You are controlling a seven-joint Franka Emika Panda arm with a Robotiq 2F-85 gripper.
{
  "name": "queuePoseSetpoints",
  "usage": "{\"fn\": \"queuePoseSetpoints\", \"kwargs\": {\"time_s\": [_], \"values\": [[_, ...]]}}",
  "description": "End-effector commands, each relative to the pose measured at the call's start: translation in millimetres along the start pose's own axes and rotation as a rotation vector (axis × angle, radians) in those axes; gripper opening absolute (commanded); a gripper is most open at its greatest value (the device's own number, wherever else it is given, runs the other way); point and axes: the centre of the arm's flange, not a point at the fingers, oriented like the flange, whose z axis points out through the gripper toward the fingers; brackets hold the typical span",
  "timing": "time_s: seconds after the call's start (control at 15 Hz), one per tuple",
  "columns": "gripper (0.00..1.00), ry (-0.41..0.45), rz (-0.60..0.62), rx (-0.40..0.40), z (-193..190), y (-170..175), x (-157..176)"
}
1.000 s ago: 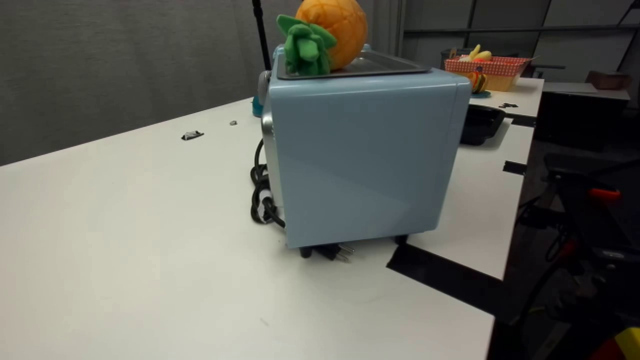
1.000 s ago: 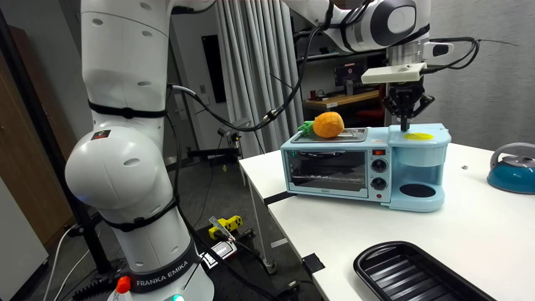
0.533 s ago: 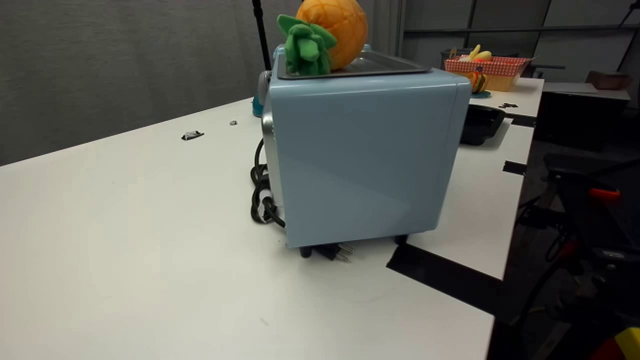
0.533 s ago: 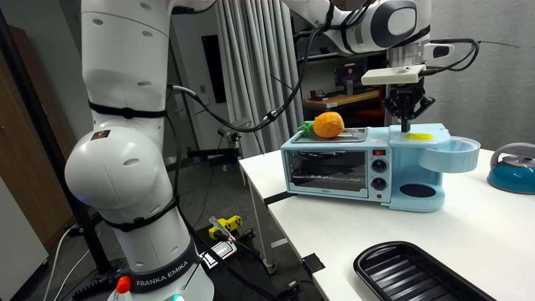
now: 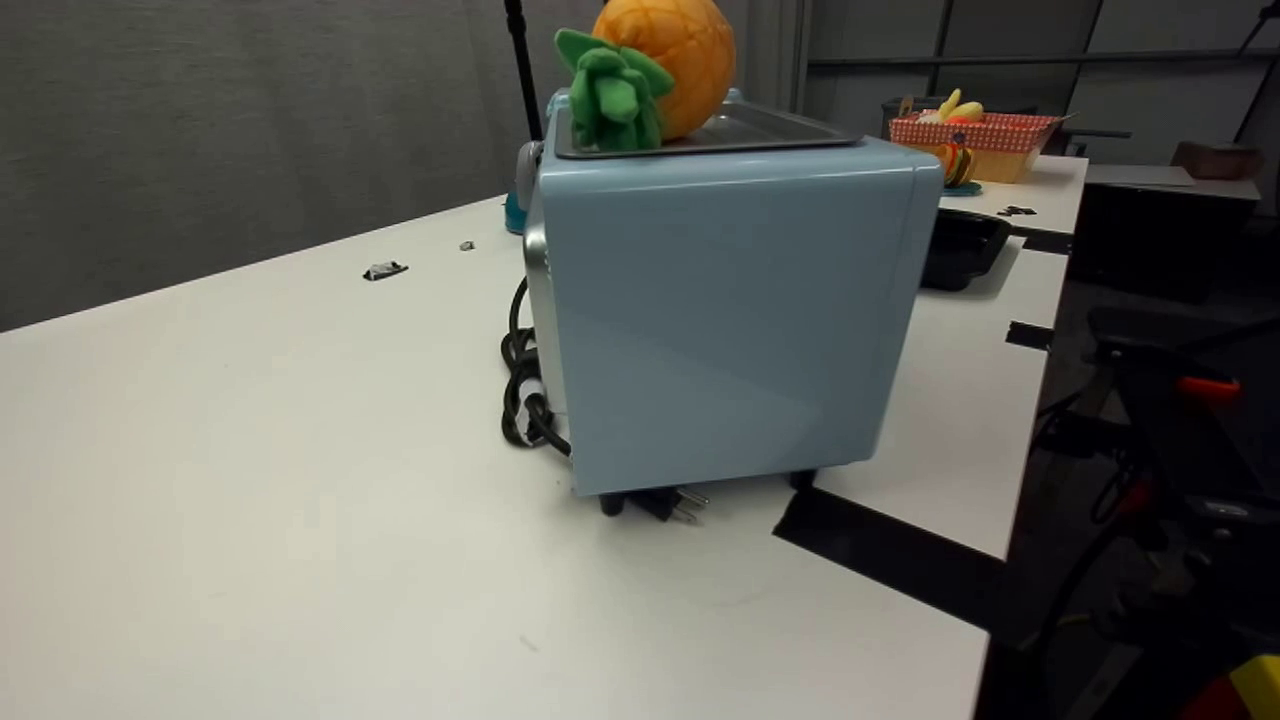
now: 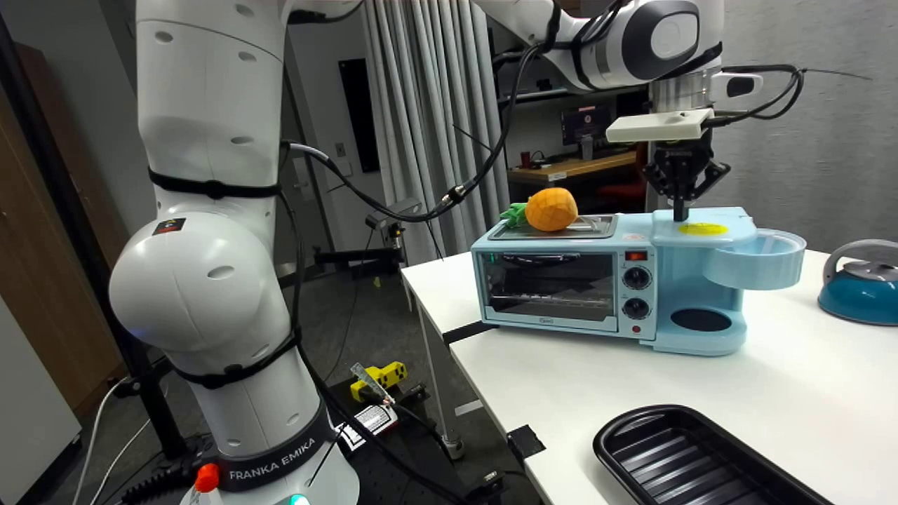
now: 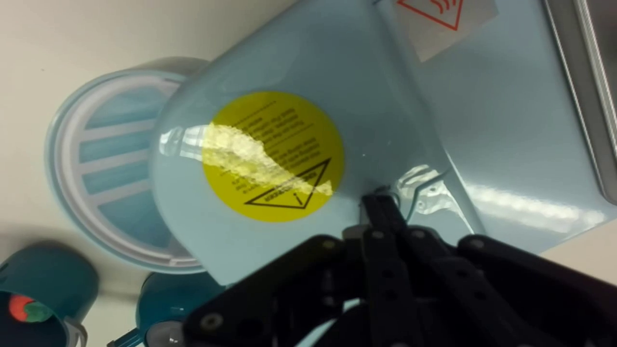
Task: Press the button on top of the breakfast maker
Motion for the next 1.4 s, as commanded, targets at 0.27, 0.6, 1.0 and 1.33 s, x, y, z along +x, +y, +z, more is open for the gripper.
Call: {"fn": "queuePoseSetpoints", "kwargs": {"time_s": [0.27, 0.6, 1.0, 1.33], "values": [[0.0, 0.049, -0.048, -0.016, -56.6, 4.7, -25.7], [0.0, 0.116, -0.094, -0.027, -101.9, 5.2, -47.1], [0.27, 0.228, -0.155, -0.098, -129.7, 7.5, -63.9], [0.65, 0.284, -0.18, -0.141, -138.5, 9.4, -70.5]]}}
